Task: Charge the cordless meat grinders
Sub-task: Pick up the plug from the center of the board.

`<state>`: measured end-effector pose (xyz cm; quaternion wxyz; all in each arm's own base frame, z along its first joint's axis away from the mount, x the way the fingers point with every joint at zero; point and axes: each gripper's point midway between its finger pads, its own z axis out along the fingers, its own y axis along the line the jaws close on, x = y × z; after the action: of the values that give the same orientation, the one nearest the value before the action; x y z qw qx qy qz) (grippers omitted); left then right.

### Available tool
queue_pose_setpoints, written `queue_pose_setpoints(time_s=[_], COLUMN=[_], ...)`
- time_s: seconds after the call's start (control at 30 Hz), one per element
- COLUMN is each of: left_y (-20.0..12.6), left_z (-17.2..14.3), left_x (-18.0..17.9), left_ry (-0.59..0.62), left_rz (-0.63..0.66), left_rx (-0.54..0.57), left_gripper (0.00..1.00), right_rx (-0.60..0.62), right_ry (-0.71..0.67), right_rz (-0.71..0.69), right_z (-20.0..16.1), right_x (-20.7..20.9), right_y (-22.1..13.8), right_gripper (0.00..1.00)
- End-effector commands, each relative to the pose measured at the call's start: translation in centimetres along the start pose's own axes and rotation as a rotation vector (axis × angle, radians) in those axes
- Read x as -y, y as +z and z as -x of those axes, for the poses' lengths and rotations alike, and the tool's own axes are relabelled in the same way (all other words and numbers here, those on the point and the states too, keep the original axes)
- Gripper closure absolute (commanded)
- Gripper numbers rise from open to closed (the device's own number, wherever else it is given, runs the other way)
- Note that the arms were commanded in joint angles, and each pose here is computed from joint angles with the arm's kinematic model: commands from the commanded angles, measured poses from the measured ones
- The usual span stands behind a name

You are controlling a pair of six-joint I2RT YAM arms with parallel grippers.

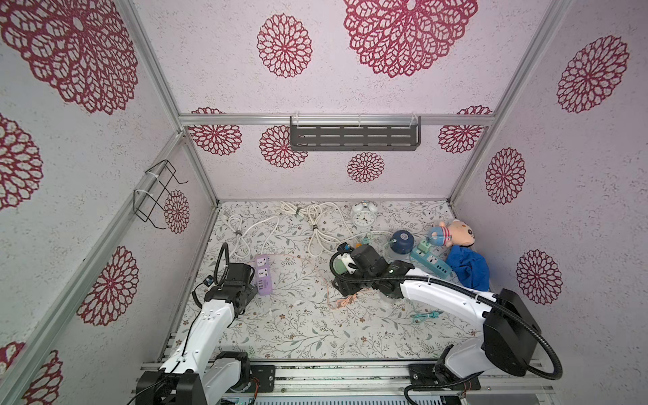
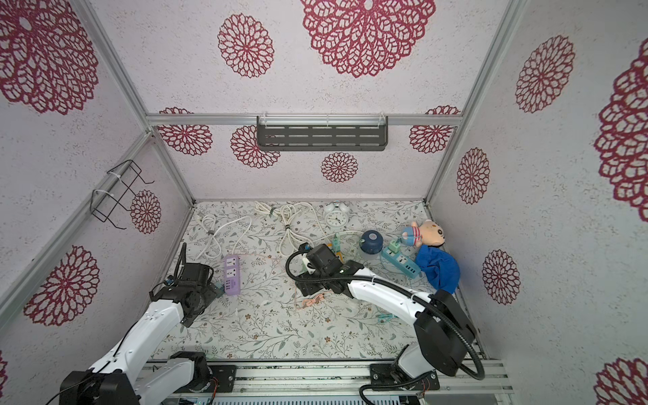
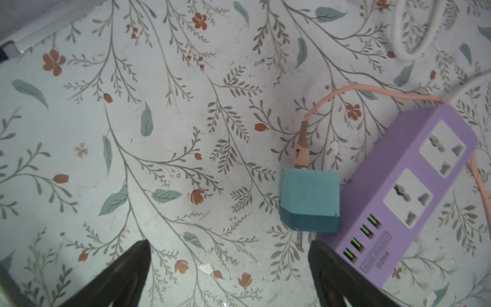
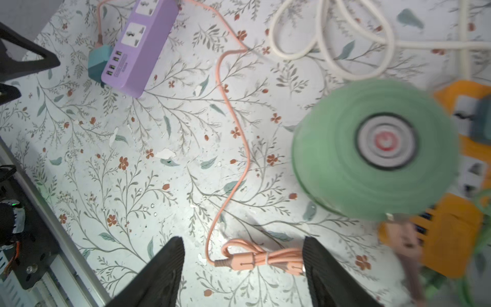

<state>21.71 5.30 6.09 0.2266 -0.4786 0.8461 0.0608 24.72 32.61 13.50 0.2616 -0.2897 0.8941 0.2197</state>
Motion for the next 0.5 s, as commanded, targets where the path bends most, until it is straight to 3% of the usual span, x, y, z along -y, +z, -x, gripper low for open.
queue_pose_setpoints(time_s=[0.0,0.17,0.47], left_y=[0.6,1.4,5.0], left_z=[1.5,2.7,2.2], left_x=[2.5,4.3,5.4], left_ry=[-0.049,0.012,0.096], left_rz=[-0.096,-0.083,-0.017], left_rx=[-0.001,-0.026,-0.082], left_gripper=[0.08,0.10,0.27], right_rx=[0.106,0.107,0.110], right_ry=[-0.014,-0.036,-0.034], right_rz=[0.051,0.063,0.069], right_z=[3.8,4.2,4.2], right_x=[-3.3,-4.9,-5.2], right_y=[-0.9,-0.3,-0.1], right_gripper=[0.27,0.30,0.31])
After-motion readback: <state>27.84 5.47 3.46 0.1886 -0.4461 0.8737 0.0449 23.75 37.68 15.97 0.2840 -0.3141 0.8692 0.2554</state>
